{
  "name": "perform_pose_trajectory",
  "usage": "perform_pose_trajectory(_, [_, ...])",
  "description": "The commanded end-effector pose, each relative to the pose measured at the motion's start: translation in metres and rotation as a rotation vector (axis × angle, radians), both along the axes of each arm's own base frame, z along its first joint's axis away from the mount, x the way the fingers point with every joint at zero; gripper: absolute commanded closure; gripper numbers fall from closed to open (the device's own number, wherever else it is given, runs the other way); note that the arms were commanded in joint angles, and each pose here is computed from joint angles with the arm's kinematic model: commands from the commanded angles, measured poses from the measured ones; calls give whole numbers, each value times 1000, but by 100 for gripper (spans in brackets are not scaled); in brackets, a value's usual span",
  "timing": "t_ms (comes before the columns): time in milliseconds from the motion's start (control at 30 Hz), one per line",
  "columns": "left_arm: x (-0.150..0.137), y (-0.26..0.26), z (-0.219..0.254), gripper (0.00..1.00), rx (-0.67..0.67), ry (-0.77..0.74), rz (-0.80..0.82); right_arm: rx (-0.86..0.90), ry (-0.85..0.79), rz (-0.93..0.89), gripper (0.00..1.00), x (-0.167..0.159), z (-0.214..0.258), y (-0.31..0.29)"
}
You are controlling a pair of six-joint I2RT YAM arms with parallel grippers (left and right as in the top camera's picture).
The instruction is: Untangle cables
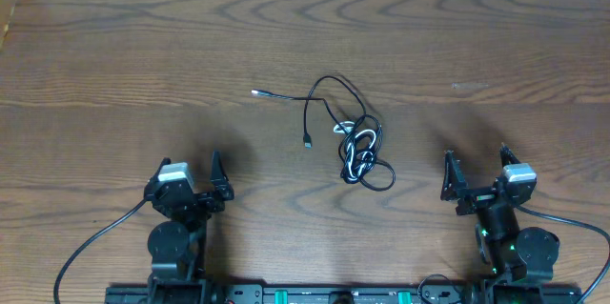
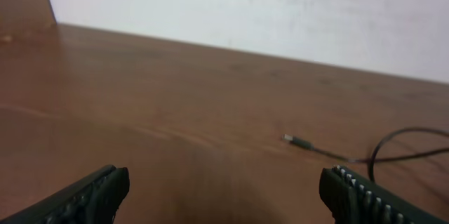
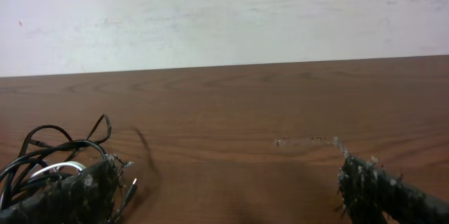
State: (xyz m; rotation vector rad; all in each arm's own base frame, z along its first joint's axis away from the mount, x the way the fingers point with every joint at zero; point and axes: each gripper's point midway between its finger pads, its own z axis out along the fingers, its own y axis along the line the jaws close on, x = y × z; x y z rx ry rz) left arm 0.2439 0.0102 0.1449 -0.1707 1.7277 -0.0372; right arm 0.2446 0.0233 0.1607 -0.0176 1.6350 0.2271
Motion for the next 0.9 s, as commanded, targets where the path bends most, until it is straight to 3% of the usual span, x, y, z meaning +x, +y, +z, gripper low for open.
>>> perform_pose_trajectory(0, [0, -10, -5, 8, -10, 49, -54, -10, 3, -1, 1, 0, -1, 0])
perform_pose_trajectory(867, [25, -28, -29, 8, -49, 527, -142, -10, 3, -1, 1, 0, -1, 0])
